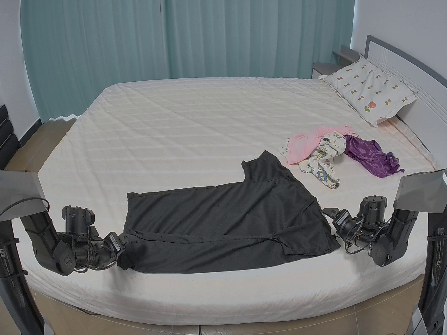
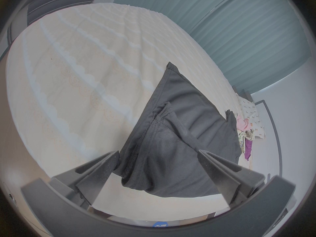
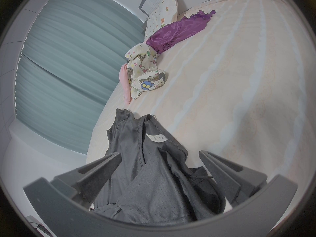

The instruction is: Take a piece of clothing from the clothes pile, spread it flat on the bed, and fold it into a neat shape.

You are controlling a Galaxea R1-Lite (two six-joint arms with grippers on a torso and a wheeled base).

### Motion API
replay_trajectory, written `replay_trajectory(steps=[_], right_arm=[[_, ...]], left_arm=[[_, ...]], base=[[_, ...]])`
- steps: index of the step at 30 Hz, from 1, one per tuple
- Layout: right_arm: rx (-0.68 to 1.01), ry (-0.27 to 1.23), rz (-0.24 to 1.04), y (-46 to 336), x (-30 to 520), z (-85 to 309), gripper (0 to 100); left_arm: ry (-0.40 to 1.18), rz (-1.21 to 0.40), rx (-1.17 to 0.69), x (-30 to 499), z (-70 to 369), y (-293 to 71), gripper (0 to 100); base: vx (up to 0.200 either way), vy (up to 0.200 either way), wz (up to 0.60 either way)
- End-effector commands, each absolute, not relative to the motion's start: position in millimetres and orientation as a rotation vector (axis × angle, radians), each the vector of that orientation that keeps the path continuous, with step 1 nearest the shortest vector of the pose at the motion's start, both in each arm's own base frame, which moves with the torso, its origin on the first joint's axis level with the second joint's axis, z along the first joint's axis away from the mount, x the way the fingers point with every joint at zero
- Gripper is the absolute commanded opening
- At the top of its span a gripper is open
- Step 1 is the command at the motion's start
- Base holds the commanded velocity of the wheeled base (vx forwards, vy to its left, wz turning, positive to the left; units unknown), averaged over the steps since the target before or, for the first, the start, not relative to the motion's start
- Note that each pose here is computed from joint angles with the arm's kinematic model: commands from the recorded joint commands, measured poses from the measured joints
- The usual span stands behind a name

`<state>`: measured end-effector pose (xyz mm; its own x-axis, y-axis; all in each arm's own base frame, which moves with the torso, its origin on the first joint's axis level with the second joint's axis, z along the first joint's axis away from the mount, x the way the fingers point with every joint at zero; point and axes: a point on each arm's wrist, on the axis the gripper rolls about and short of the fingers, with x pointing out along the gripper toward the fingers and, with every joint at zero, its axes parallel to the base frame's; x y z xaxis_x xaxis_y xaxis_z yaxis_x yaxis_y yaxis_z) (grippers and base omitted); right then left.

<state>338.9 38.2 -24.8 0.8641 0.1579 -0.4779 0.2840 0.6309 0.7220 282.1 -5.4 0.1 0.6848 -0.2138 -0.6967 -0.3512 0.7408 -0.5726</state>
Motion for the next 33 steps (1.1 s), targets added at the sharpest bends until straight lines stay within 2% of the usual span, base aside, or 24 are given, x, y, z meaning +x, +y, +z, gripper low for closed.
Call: replay_trajectory(steps=[1,2,3,18,26,27,33], right_arm=[[0.896,0.542,-0.075,38.4,337.9,-24.2,100],[0.896,0.543,-0.074,38.4,337.9,-24.2,100],[0.896,0.543,-0.074,38.4,337.9,-24.2,100],[0.896,0.546,-0.075,38.1,335.2,-25.4,100],[0.896,0.546,-0.077,37.6,335.2,-25.9,100],[0.896,0.547,-0.076,38.1,335.2,-25.9,100],[0.896,0.543,-0.074,38.2,335.3,-24.4,100]], left_arm=[[0.873,0.101,-0.729,278.9,-12.4,-1.8,100],[0.879,0.099,-0.721,278.0,-13.6,-2.2,100],[0.892,0.094,-0.701,276.4,-16.7,-2.2,0],[0.924,0.195,-0.573,258.7,-22.4,8.3,0],[0.938,0.201,-0.567,253.3,-22.6,9.3,0],[0.94,0.2,-0.566,252.6,-22.8,8.9,100],[0.913,0.197,-0.585,251.8,-16.6,9.5,100]], base=[[0.0,0.0,0.0],[0.0,0.0,0.0],[0.0,0.0,0.0],[0.0,0.0,0.0],[0.0,0.0,0.0],[0.0,0.0,0.0],[0.0,0.0,0.0]])
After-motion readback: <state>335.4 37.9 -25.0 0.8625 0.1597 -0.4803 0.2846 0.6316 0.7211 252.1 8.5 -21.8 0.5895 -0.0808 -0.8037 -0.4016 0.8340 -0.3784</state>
